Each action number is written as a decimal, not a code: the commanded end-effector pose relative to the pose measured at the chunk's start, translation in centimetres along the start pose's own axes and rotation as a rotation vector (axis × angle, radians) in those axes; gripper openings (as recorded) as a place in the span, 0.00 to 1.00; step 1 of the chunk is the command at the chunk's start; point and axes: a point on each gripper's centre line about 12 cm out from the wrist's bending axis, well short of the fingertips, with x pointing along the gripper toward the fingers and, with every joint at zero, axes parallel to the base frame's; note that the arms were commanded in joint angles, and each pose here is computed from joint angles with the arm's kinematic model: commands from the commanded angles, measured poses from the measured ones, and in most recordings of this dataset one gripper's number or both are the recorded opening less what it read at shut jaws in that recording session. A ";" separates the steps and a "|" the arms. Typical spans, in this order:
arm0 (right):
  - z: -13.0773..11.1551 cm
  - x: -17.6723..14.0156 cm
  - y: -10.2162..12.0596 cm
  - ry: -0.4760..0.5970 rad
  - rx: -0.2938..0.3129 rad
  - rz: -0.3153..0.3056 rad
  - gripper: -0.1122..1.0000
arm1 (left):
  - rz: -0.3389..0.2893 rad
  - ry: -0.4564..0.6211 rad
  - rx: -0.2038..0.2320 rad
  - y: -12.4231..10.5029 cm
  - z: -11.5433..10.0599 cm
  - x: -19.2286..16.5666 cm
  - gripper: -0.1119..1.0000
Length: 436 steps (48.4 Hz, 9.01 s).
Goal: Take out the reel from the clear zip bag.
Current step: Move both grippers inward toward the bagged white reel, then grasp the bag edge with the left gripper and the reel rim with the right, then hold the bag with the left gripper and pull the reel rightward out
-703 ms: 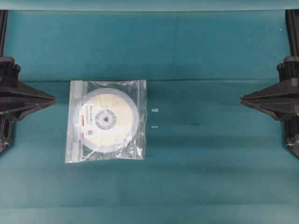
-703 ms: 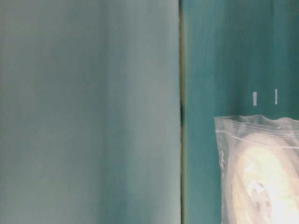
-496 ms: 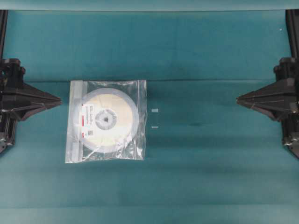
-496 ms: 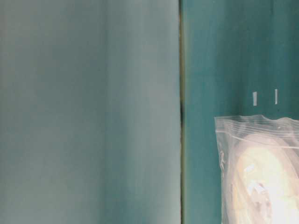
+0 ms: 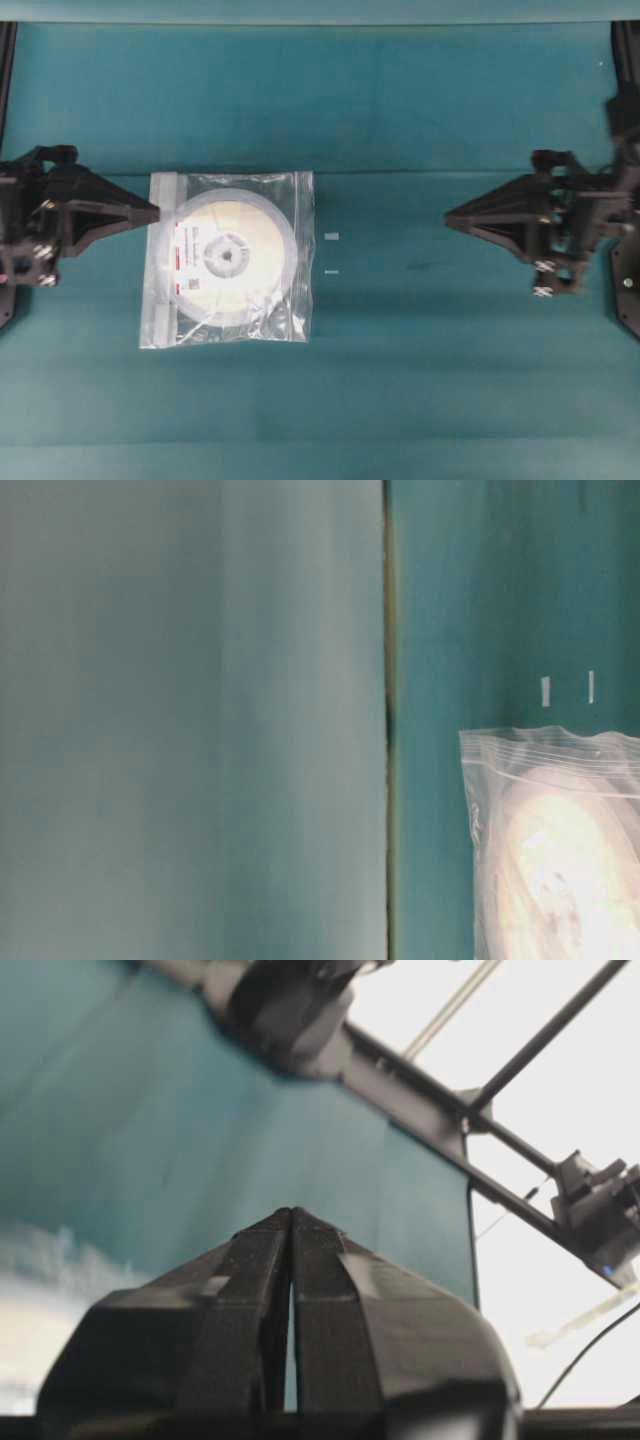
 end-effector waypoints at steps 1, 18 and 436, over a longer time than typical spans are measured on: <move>0.2 1.4 -0.3 0.015 0.081 -0.036 0.11 | 0.054 0.041 -0.081 0.7 -0.3 0.5 0.09; -1.9 6.4 -2.3 0.168 0.266 -0.200 0.14 | 0.165 0.120 -0.202 3.4 -3.0 0.5 0.09; -10.0 6.8 -8.2 0.367 0.547 -0.517 0.13 | 0.474 0.295 -0.413 13.0 -13.2 2.1 0.09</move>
